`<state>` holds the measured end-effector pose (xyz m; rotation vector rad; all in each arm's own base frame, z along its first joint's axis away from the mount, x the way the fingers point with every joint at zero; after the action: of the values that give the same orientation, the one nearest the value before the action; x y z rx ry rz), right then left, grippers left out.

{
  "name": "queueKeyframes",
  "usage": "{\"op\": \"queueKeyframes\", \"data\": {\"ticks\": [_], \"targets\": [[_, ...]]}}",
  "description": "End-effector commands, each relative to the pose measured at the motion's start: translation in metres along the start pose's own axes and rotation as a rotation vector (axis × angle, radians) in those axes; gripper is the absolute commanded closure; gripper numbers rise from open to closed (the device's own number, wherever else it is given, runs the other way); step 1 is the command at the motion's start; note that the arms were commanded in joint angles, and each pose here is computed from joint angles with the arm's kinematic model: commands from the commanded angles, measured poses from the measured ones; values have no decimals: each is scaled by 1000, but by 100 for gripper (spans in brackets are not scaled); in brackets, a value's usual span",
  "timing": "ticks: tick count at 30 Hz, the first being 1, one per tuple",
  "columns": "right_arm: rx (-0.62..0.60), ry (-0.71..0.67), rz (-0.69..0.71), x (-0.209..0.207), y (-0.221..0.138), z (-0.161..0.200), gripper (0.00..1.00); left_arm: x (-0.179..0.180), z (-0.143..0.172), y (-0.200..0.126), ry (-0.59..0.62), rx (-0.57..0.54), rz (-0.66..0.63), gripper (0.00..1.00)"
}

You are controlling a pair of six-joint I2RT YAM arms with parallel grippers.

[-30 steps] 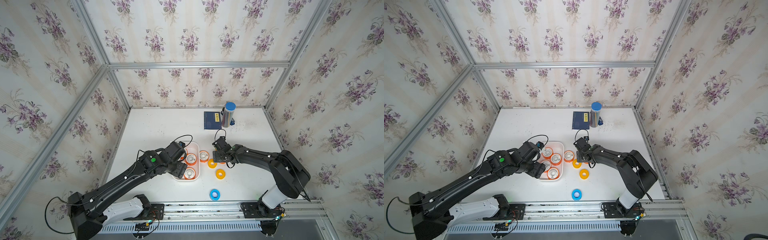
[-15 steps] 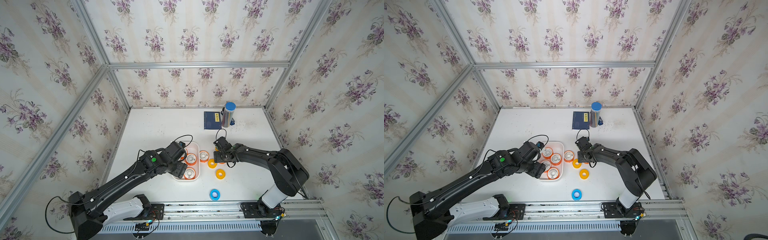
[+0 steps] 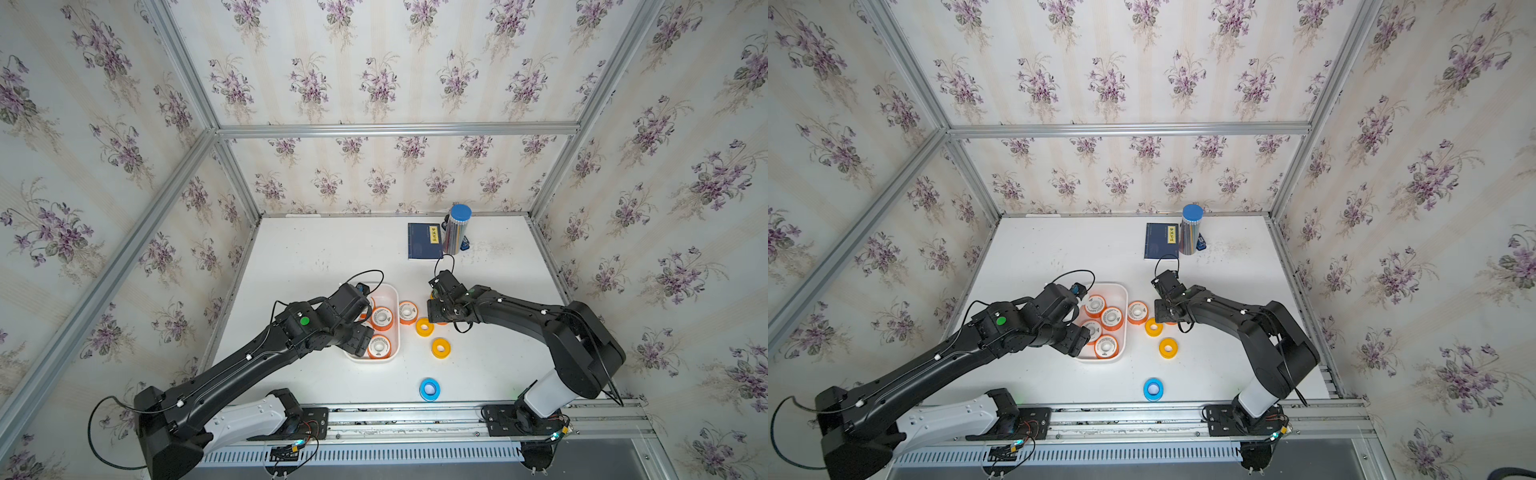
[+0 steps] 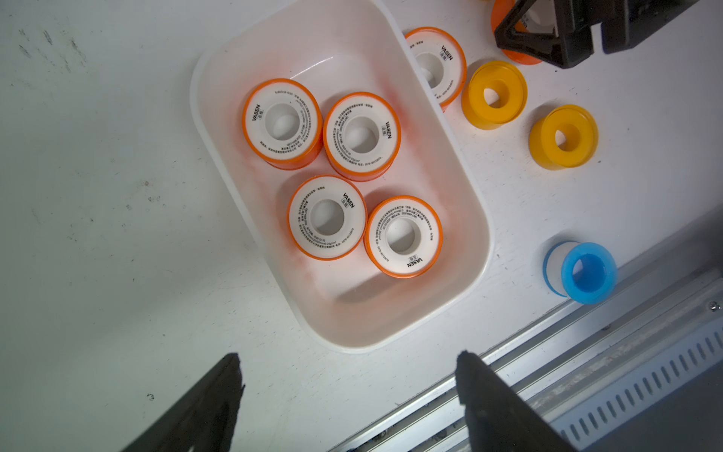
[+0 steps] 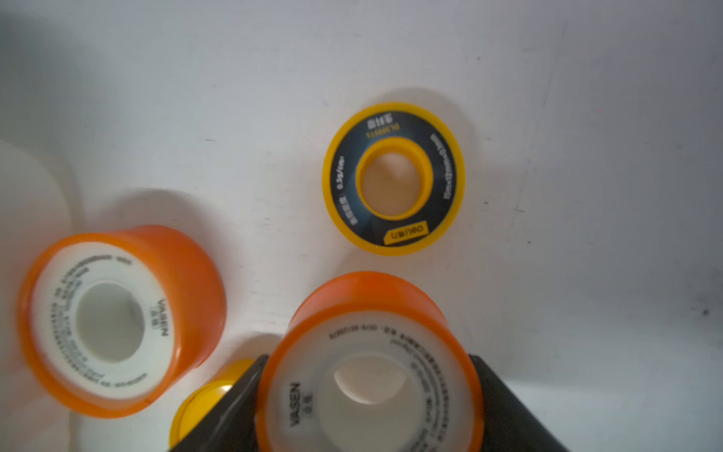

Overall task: Put the sealing tape into the storage box
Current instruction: Pick up the sealing tape at the center of the board, then place the sealing tape in the storage box.

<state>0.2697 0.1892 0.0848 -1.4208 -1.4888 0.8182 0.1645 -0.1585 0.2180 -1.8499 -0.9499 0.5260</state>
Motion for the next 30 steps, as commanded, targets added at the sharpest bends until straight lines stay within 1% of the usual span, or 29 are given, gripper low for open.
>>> {"op": "queueKeyframes", "data": {"ticks": [1,7,10,14,22,30], "targets": [[8,-15,-31,4,-12,-1,36,2,1,-7,9,5,-7,15],[-12,-75,-99,35,-45,-6,37,5,1,-19,24,-11,-19,15],[-17,-118,-145,59,-59,-6,37,8,4,-21,34,-20,-32,15],[-4,-170,-210,96,-69,-5,38,8,7,-23,35,-45,-24,15],[25,-278,-245,163,-65,6,38,10,9,-27,28,-87,-36,15],[92,-312,-275,200,-33,8,39,11,11,-30,23,-104,-37,15]]}}
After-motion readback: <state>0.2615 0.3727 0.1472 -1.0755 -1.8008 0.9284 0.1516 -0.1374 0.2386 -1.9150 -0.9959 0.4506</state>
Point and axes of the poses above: each gripper's point midway between its finger pads, its own y axis out along the fingers, its own x axis along the line the jaws close on, z = x × y, the point moved 5 cm from there along -y, back along the fingers, and after that the axes turned 11 degrees about y, right-handed, at the moved point
